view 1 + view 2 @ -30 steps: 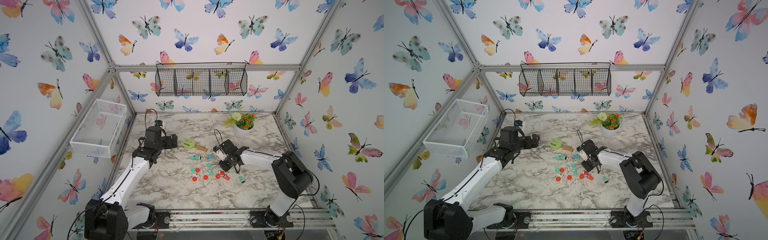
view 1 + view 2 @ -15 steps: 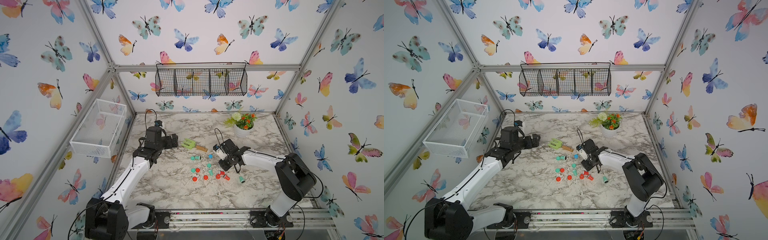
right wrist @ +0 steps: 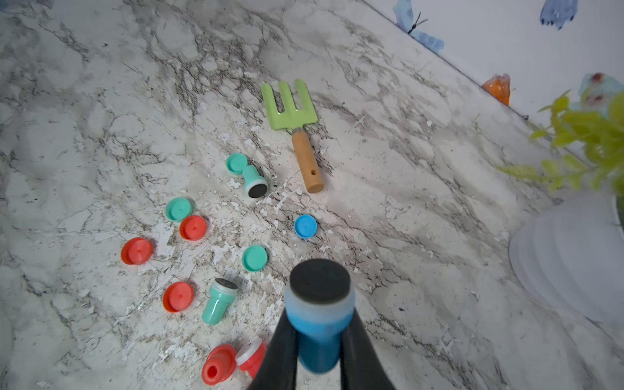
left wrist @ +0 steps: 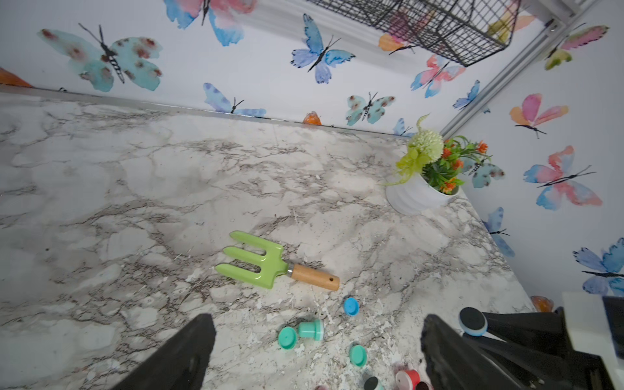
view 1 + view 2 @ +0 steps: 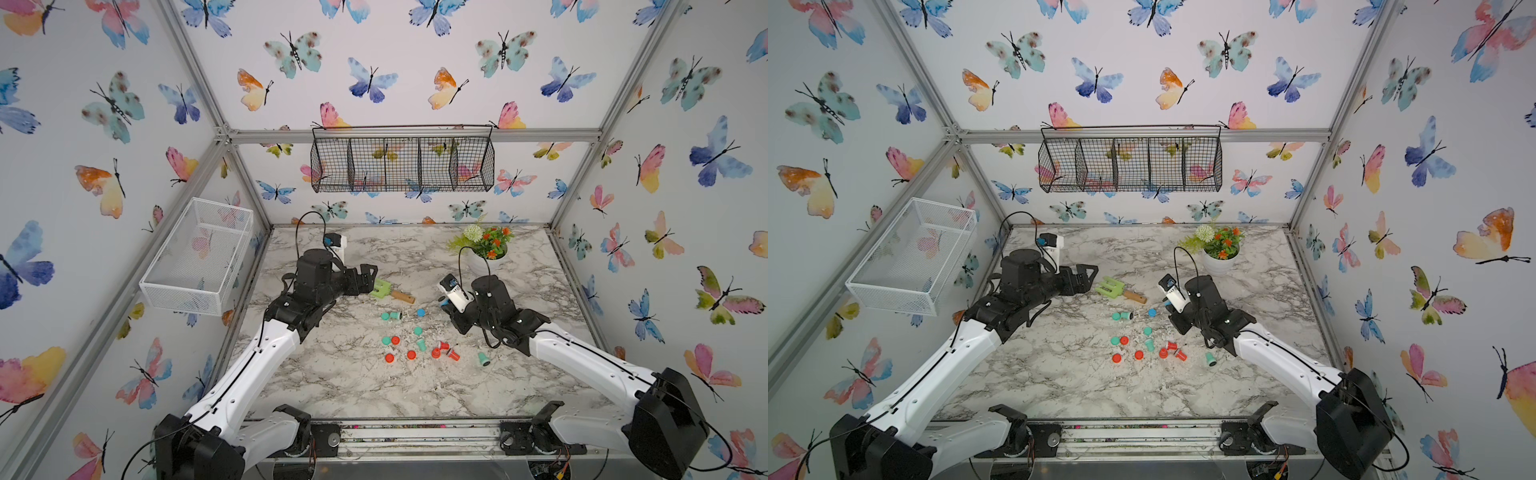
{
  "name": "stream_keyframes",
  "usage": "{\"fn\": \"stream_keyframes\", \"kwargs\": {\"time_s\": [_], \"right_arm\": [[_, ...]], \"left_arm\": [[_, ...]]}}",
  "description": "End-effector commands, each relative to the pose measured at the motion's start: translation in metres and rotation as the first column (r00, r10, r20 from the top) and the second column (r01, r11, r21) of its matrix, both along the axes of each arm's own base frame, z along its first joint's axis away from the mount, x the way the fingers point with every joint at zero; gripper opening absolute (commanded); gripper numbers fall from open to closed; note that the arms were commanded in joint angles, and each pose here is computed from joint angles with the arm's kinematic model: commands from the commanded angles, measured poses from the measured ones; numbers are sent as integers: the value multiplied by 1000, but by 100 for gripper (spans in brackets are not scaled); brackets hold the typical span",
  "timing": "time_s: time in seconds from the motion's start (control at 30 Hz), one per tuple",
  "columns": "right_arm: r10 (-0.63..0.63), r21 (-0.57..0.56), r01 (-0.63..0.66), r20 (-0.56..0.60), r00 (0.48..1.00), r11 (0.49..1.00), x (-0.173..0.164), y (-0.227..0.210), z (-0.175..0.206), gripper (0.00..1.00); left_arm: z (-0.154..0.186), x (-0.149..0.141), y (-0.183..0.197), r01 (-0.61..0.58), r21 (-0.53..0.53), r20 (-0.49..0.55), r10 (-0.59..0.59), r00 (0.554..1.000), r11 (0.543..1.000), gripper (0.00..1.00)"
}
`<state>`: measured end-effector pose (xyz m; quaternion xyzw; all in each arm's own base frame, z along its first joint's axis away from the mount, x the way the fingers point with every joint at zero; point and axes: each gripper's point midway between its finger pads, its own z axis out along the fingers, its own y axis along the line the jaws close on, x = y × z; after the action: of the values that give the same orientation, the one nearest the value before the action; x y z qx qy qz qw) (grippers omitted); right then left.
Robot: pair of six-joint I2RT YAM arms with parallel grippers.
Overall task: Close the stamp cap
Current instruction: Pick up the stamp from the center of the board.
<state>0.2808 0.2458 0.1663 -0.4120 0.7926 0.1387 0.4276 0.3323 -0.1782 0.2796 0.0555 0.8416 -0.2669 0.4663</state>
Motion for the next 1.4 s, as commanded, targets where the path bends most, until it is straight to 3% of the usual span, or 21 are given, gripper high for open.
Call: {"fn": "stream_keyframes", "kwargs": {"time_s": [0.0,0.33,0.5,0.7,1.13,1.37], "right_arm": [[99,41,-103,81,992,994,-6,13,17,8],[264,64,-274,138,955,959,-26,29,31,2],[325,63,-352,264,908,934,-38,28,48,2],[333,65,-376,343,878,924,-44,25,65,2],[319,97,-370,341,884,924,-42,28,73,2],[306,99,-360,350,885,928,-39,28,79,2]], "left_arm": [[19,-15,-21,53,-52,-13,-54,998,997,97],[46,-40,-75,208,-133,-40,-215,976,969,94],[49,-48,-88,255,-181,-71,-272,960,950,83],[44,-67,-116,319,-210,-113,-347,931,924,74],[13,-81,-166,380,-177,-206,-412,888,908,55],[-2,-80,-167,364,-137,-240,-388,890,921,46]]}}
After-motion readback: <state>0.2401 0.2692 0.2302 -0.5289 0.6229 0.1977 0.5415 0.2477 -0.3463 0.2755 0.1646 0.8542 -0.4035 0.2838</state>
